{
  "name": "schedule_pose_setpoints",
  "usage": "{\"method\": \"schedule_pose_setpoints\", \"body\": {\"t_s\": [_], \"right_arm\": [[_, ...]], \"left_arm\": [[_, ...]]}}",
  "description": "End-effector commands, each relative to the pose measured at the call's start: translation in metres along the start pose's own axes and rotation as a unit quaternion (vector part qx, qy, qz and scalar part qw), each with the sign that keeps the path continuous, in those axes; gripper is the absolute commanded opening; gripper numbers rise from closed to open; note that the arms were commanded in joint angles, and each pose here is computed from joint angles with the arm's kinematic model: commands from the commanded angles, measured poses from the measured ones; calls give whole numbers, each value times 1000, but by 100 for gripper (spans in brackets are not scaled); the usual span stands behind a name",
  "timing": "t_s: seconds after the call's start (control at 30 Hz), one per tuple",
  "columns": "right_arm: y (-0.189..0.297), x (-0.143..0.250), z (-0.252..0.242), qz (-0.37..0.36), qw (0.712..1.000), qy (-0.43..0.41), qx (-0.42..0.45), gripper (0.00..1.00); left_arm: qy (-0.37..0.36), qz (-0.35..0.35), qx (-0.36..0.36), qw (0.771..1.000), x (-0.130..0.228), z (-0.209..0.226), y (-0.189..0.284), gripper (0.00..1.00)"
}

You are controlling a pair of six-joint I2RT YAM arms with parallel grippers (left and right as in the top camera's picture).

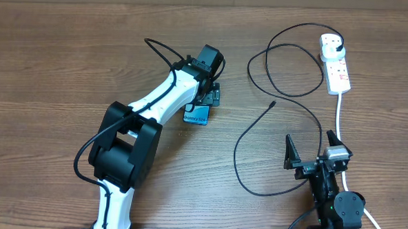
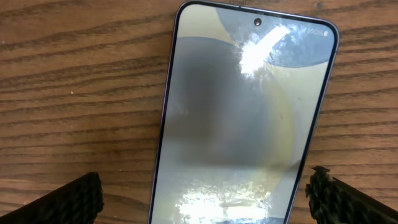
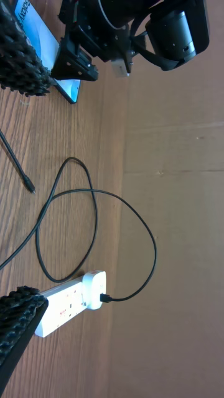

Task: Plug charger to phone and switch on socket

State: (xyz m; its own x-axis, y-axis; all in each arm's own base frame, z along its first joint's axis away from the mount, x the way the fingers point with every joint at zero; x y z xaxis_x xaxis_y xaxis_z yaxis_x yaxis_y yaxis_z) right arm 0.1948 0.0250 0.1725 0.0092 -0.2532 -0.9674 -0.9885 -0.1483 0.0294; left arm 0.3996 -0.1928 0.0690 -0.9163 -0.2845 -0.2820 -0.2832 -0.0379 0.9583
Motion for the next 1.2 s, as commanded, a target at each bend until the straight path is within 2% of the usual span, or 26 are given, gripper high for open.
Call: {"method": "schedule_pose_setpoints", "body": {"t_s": [0.0,1.17], "right_arm": [[0,2,0,-2,1000,-3,3,100],[0,2,0,-2,1000,-3,3,100]], "left_arm": [[7,1,0,1000,-1,-2,-3,100],[-6,6,9,1000,1,-4,-4,100]]}}
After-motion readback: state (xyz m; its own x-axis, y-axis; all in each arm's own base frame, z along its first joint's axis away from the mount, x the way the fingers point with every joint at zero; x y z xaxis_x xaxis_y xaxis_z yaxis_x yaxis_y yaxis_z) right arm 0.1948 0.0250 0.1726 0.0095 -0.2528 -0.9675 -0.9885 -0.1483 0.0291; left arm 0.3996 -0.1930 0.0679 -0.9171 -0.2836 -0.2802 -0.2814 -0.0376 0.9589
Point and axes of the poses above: each gripper's point midway between its finger pads, its own y axis back along the fingers, its own z axis along the line the jaws close on, x = y × z, the point moved 5 cm from there along y, back along the fingers, and after that the axes turned 14 degrees about y, right-handed, at the moved point
